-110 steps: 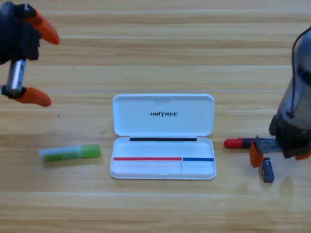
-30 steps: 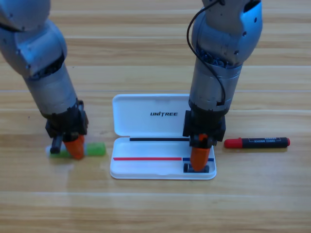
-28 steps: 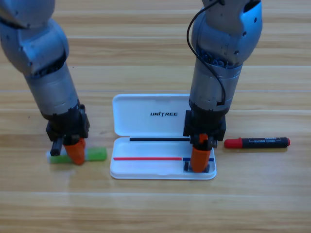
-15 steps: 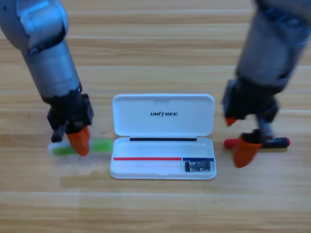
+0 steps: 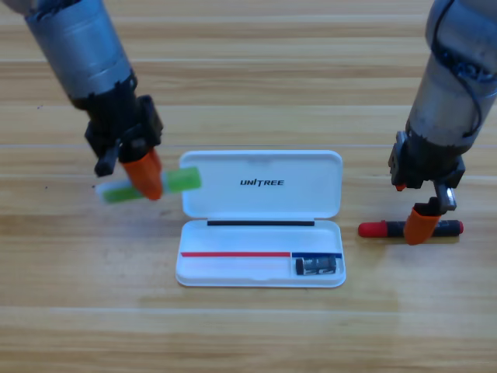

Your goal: Clean up eraser and pencils

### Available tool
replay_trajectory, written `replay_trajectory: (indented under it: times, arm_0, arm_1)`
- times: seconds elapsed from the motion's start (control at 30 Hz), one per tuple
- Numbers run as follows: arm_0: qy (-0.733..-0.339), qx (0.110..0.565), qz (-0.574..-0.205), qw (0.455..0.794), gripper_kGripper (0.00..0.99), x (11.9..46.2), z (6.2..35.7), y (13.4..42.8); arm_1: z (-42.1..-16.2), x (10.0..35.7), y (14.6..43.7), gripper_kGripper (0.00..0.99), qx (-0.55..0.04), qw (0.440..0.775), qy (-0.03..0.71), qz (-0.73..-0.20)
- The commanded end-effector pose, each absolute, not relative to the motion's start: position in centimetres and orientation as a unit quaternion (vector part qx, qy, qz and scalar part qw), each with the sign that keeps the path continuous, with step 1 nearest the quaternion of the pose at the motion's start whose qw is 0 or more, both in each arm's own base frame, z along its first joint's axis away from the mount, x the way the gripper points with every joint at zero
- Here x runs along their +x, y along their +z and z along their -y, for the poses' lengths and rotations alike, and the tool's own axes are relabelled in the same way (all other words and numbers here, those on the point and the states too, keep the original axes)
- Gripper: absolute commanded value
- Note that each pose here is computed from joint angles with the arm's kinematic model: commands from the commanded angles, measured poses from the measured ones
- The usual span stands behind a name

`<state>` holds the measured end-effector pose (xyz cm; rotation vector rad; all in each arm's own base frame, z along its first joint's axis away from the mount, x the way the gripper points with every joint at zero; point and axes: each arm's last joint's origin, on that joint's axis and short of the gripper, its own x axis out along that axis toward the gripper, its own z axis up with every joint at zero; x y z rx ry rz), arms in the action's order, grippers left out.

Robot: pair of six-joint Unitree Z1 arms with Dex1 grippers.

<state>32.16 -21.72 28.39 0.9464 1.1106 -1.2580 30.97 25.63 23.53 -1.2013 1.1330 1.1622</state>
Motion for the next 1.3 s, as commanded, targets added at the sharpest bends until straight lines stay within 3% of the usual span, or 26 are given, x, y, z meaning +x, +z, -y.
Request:
replay_trajectory:
  times: [0.03, 0.23, 0.27, 0.43, 0.63, 0.97, 1.13, 1.3]
  arm_0:
    - [-0.562, 0.396, -0.473, 0.551, 0.000, 32.2, 24.3, 27.1]
    - [-0.578, 0.397, -0.470, 0.536, 0.000, 32.5, 26.6, 26.1]
    - [-0.580, 0.397, -0.472, 0.533, 0.000, 32.6, 26.9, 25.8]
    - [-0.588, 0.400, -0.469, 0.524, 0.000, 32.5, 28.3, 25.2]
    - [-0.592, 0.403, -0.470, 0.516, 0.000, 32.2, 29.4, 24.5]
    - [-0.599, 0.405, -0.478, 0.499, 0.000, 31.5, 30.9, 23.1]
    - [-0.602, 0.406, -0.479, 0.493, 0.000, 31.1, 31.4, 22.8]
    - [-0.602, 0.405, -0.483, 0.490, 0.000, 30.9, 31.6, 22.5]
  arm_1:
    - [-24.5, 33.4, 18.4, 0.876, -0.504, 0.503, 0.475, -0.517]
    - [-24.3, 34.0, 16.9, 0.808, -0.506, 0.488, 0.478, -0.526]
    - [-24.2, 34.1, 16.8, 0.762, -0.507, 0.487, 0.480, -0.526]
    - [-24.1, 34.0, 16.6, 0.353, -0.507, 0.479, 0.490, -0.522]
    - [-24.1, 33.9, 16.5, 0.000, -0.506, 0.472, 0.502, -0.518]
    - [-23.9, 33.5, 17.9, 0.000, -0.501, 0.482, 0.507, -0.509]
    - [-23.2, 32.3, 21.8, 0.000, -0.502, 0.490, 0.507, -0.501]
    - [-23.0, 29.1, 26.6, 0.000, -0.505, 0.492, 0.521, -0.481]
